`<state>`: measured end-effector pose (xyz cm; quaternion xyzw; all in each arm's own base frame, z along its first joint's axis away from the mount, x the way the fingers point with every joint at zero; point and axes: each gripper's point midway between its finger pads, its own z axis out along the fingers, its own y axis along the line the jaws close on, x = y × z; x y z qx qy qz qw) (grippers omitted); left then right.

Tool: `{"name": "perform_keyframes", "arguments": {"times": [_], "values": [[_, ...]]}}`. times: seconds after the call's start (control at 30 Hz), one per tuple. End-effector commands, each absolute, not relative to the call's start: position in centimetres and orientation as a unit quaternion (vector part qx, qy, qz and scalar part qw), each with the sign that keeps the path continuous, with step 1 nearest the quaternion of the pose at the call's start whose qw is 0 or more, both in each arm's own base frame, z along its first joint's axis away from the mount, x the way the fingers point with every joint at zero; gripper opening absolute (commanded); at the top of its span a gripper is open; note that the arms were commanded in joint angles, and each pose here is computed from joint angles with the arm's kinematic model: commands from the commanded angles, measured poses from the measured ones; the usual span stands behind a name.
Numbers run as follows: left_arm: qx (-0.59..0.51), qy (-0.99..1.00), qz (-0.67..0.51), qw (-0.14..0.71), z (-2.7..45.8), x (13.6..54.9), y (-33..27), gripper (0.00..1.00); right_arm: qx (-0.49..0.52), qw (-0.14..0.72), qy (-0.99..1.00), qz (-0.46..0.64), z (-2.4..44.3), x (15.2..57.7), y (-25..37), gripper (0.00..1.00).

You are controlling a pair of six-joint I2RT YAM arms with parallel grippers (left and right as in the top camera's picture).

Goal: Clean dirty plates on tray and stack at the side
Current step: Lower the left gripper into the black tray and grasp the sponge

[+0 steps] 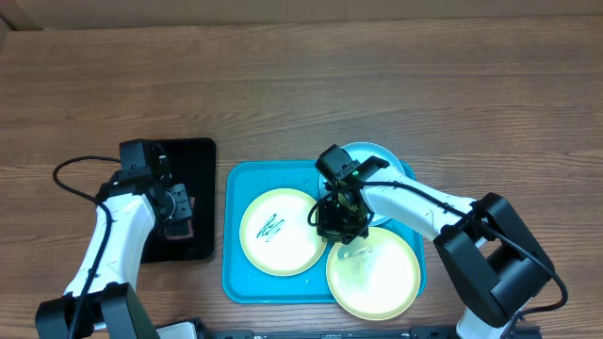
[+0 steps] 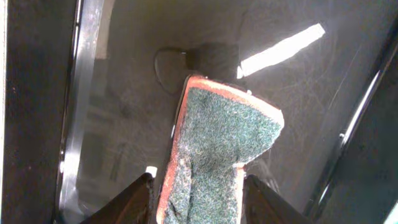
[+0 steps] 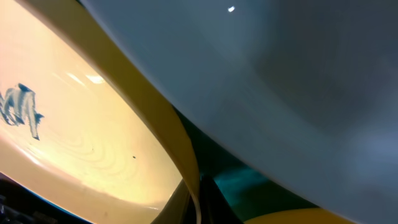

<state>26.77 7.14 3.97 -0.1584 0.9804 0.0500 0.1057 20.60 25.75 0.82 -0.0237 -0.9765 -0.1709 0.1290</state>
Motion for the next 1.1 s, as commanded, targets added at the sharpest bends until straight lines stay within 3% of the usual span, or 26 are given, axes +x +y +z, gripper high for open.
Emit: {"name": "perform_keyframes", "arguments": {"times": [0.0, 0.23, 0.4, 0.47, 0.6, 0.73, 0.97, 1.0, 1.03, 1.07], "values": [[-0.168, 0.979, 0.048, 0.109, 3.9, 26.7, 7.3, 0.49, -0.019, 0.131, -0.977, -0.166, 0.6, 20.4, 25.7, 0.06], [-0.167, 0.982, 0.040, 0.080, 2.2, 26.4, 6.9, 0.48, -0.019, 0.131, -0.977, -0.166, 0.6, 20.4, 25.7, 0.06], [-0.166, 0.984, 0.037, 0.055, 0.8, 26.0, 6.8, 0.39, -0.019, 0.131, -0.977, -0.166, 0.6, 20.4, 25.7, 0.06], [-0.166, 0.984, 0.037, 0.056, 0.7, 26.1, 6.8, 0.31, -0.019, 0.131, -0.977, -0.166, 0.6, 20.4, 25.7, 0.06], [-0.166, 0.983, 0.028, 0.069, 0.8, 26.8, 6.6, 0.04, -0.019, 0.131, -0.977, -0.166, 0.6, 20.4, 25.7, 0.06], [-0.164, 0.983, 0.009, 0.076, 1.0, 27.3, 6.0, 0.04, -0.019, 0.131, -0.977, -0.166, 0.6, 20.4, 25.7, 0.06], [-0.100, 0.976, -0.159, 0.107, 2.3, 29.3, 0.4, 0.04, -0.019, 0.130, -0.977, -0.166, 0.6, 20.4, 25.7, 0.05], [-0.098, 0.976, -0.161, 0.111, 2.4, 29.5, 0.3, 0.09, -0.019, 0.130, -0.977, -0.166, 0.6, 20.4, 25.7, 0.05], [-0.102, 0.976, -0.159, 0.112, 2.4, 29.5, 0.4, 0.22, -0.019, 0.130, -0.977, -0.166, 0.6, 20.4, 25.7, 0.05], [-0.108, 0.976, -0.152, 0.112, 2.3, 29.5, 0.7, 0.19, -0.019, 0.130, -0.977, -0.166, 0.6, 20.4, 25.7, 0.05]]}}
